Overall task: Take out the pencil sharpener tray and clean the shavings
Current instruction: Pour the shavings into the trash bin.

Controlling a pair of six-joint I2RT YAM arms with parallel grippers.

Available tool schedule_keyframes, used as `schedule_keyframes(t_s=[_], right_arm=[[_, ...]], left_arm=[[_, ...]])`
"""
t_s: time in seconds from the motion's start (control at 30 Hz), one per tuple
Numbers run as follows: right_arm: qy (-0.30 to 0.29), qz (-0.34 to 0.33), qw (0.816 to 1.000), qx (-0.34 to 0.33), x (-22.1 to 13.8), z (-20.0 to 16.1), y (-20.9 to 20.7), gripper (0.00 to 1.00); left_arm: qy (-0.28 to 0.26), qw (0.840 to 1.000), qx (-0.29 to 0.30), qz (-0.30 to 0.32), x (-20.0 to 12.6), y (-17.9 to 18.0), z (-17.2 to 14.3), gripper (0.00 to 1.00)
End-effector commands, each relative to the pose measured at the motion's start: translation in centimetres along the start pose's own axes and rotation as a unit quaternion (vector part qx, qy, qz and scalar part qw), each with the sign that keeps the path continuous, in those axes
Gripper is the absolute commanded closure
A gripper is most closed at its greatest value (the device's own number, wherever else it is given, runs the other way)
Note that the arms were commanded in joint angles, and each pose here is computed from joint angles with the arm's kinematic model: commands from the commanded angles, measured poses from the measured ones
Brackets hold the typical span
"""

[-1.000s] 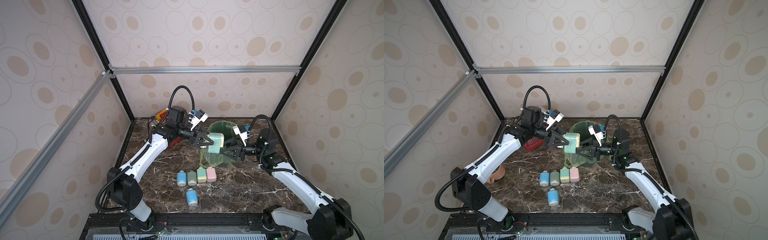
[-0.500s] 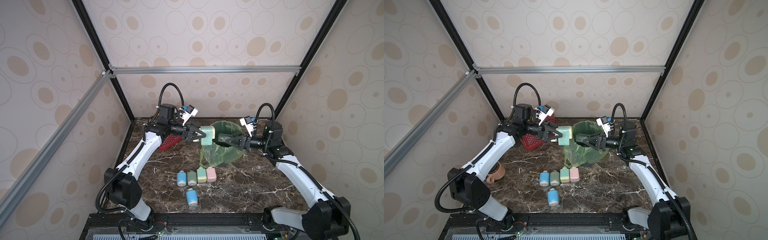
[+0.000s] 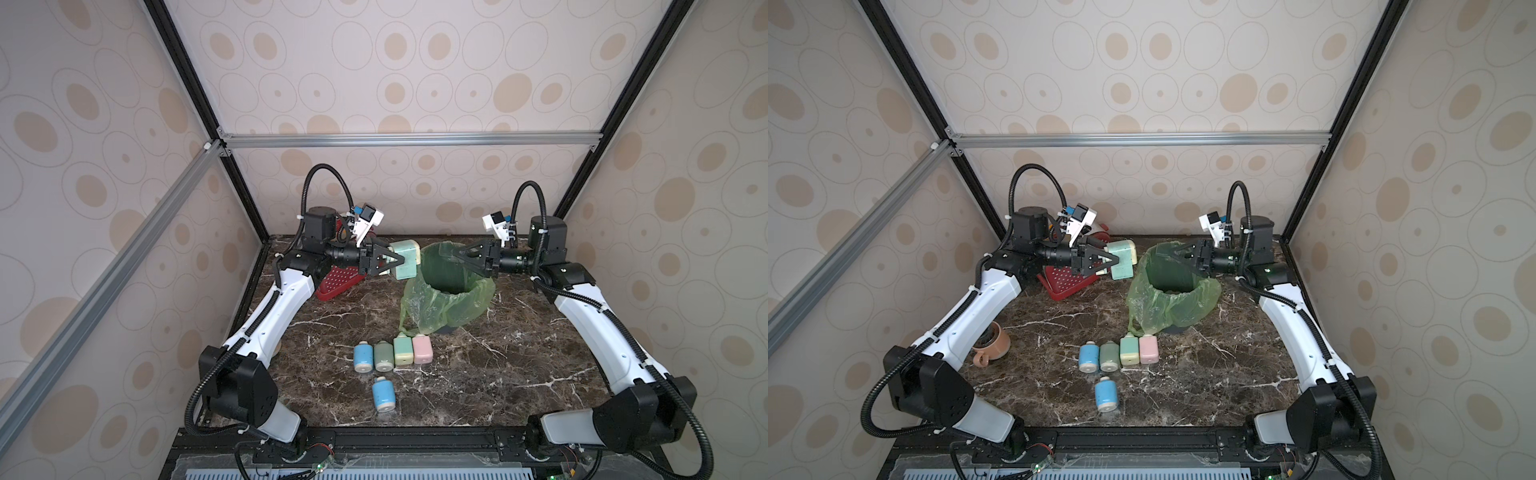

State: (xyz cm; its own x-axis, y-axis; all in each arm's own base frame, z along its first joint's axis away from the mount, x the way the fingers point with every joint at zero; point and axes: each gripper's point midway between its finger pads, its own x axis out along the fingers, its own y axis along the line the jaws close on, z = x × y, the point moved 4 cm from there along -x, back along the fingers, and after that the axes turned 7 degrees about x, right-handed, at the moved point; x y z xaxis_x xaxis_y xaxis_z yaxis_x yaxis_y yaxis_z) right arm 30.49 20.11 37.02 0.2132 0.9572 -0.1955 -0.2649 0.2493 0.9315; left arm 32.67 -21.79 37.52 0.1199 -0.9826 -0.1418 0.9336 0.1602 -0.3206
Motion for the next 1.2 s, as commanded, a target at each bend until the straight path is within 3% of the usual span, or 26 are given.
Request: schedule_keyframes(t_s=[0.0, 0.2, 0.27, 0.4, 0.57, 0.87, 0.93, 1.07, 1.13, 1.17], right_arm=[[0.006, -0.015, 0.993, 0.115, 0.6, 0.6, -1.2, 0.65], [0.025, -0.017, 0.976, 0.215, 1.3, 0.8, -2.5, 0.73], [0.004, -0.028, 0.972, 0.235, 0.3, 1.4, -3.1, 0.73], [0.004, -0.052, 0.96, 0.276, -0.3, 1.1, -3.5, 0.73], [0.005, -0.064, 0.937, 0.343, 0.0, 0.6, -5.2, 0.75], [-0.037, -0.047, 0.932, 0.357, -0.3, 2.4, -5.0, 0.74], [-0.031, -0.06, 0.924, 0.377, -0.5, 2.2, -5.7, 0.77], [-0.033, -0.051, 0.929, 0.365, -0.1, 2.4, -5.5, 0.76], [-0.018, -0.066, 0.916, 0.396, -0.1, 1.4, -6.3, 0.81], [-0.024, -0.059, 0.921, 0.384, 0.3, 1.3, -5.7, 0.8]], left_arm=[[-0.054, 0.996, 0.051, 0.047, -1.1, -1.1, 3.3, 0.94], [-0.086, 0.987, 0.035, 0.13, -2.1, -0.1, 4.4, 0.94], [-0.101, 0.981, 0.023, 0.164, -2.5, 0.7, 4.5, 0.94], [-0.129, 0.974, 0.006, 0.186, -2.8, 1.5, 4.3, 0.93], [-0.125, 0.971, -0.004, 0.203, -2.7, 2.5, 2.8, 0.94], [-0.121, 0.971, 0.001, 0.207, -2.6, 2.7, 2.2, 0.93], [-0.124, 0.971, 0.004, 0.206, -2.7, 2.6, 2.3, 0.93], [-0.122, 0.97, 0.006, 0.211, -2.8, 2.6, 2.0, 0.93], [-0.122, 0.97, 0.004, 0.211, -2.8, 2.6, 1.9, 0.93], [-0.122, 0.97, 0.003, 0.21, -2.7, 2.7, 1.9, 0.93]])
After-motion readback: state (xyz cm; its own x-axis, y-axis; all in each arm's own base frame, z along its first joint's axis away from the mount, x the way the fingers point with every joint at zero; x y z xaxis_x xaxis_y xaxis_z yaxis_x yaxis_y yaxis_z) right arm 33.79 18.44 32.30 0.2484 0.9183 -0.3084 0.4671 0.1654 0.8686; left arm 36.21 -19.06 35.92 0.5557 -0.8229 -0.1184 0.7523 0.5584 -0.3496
